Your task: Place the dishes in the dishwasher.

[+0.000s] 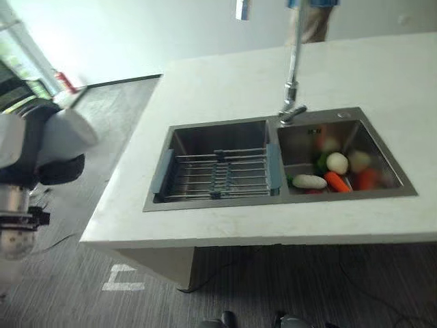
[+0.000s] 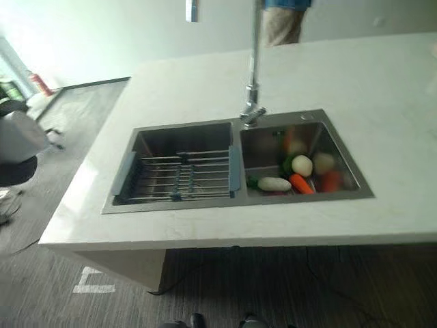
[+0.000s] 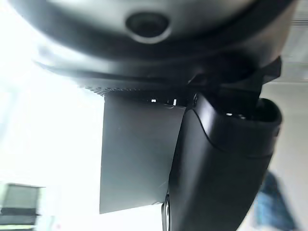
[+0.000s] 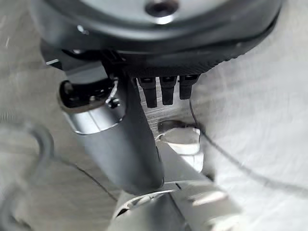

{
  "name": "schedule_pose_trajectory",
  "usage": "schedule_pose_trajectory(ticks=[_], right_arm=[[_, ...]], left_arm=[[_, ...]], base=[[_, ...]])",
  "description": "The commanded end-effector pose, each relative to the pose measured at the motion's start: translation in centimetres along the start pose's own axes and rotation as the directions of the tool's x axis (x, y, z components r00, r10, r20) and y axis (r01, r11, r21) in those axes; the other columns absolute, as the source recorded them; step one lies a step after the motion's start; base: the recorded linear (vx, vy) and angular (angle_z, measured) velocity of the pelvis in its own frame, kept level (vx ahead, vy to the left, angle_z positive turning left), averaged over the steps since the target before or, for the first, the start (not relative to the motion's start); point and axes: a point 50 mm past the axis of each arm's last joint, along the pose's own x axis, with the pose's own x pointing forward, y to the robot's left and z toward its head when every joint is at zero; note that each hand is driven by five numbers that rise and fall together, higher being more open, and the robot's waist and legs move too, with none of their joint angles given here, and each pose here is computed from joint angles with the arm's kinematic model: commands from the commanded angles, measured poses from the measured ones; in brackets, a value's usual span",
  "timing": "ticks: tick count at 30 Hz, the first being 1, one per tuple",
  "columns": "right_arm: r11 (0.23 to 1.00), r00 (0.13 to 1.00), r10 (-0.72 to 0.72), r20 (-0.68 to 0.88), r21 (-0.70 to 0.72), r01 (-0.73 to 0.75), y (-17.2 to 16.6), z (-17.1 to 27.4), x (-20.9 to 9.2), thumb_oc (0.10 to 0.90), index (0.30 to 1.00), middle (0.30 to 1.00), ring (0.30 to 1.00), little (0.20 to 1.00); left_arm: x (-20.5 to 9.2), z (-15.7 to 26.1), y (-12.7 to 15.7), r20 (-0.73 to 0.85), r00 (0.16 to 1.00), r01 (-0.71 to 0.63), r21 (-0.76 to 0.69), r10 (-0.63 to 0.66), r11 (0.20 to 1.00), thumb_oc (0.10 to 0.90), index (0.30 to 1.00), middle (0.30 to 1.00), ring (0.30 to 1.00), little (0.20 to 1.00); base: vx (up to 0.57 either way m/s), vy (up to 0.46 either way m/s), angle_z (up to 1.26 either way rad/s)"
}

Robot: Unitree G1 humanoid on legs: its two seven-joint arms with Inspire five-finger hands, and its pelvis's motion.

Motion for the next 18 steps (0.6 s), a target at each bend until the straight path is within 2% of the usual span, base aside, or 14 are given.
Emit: schedule_pose_trajectory(ticks=[1,4,5,8,10,12,14,18], right_arm=[[0.998,0.998,0.056,0.024,-0.03,-0.055,1.7,1.9,0.6,0.8,0.9,0.9,0.9,0.9],[0.999,1.0,0.013,0.004,0.03,-0.013,1.1,2.4,0.6,0.8,0.9,0.9,0.9,0.9],[0.997,0.999,0.035,0.041,0.072,-0.038,0.9,3.1,0.6,0.8,0.9,0.9,0.9,0.9],[0.987,0.994,0.057,0.092,0.146,-0.07,1.1,3.7,0.6,0.8,0.9,0.9,0.9,0.9],[0.981,0.992,0.072,0.1,0.171,-0.089,1.5,3.0,0.6,0.8,0.9,0.9,0.9,0.9],[0.979,0.984,0.07,0.162,0.179,-0.099,2.6,3.5,0.8,0.8,0.9,0.9,0.9,0.9],[0.971,0.978,0.09,0.188,0.2,-0.128,3.5,3.9,1.0,0.8,0.9,0.9,0.9,0.9],[0.972,0.963,0.129,0.236,0.162,-0.169,5.1,4.5,1.1,0.8,0.9,0.9,0.9,0.9]], left_arm=[[4.0,3.3,5.2,0.146,0.918,-0.353,-0.121,0.368,0.928,0.4,0.3,0.3,0.3,0.3],[3.0,3.9,2.4,0.145,0.93,-0.314,-0.165,0.337,0.935,0.4,0.3,0.3,0.3,0.3],[2.2,4.4,0.8,0.142,0.932,-0.308,-0.176,0.334,0.935,0.4,0.3,0.3,0.3,0.3],[1.8,4.7,-0.1,0.139,0.934,-0.298,-0.211,0.33,0.931,0.4,0.3,0.3,0.3,0.3],[1.9,6.2,-0.9,0.209,0.948,-0.178,-0.281,0.241,0.943,0.4,0.3,0.3,0.3,0.3],[1.6,9.5,-1.3,0.329,0.922,-0.072,-0.378,0.206,0.923,0.4,0.3,0.3,0.3,0.3],[1.3,11.3,-1.9,0.372,0.91,-0.025,-0.395,0.185,0.918,0.4,0.3,0.3,0.3,0.3],[1.3,13.3,-3.8,0.439,0.884,0.04,-0.41,0.159,0.911,0.4,0.3,0.3,0.3,0.3]], base=[[-0.21,0.076,1.88],[-0.29,0.218,1.75],[-0.23,0.266,1.8],[-0.3,0.382,1.76],[-0.2,0.729,1.95],[-0.06,0.712,1.76],[0.02,0.365,0.78],[0.07,0.074,0.82]])
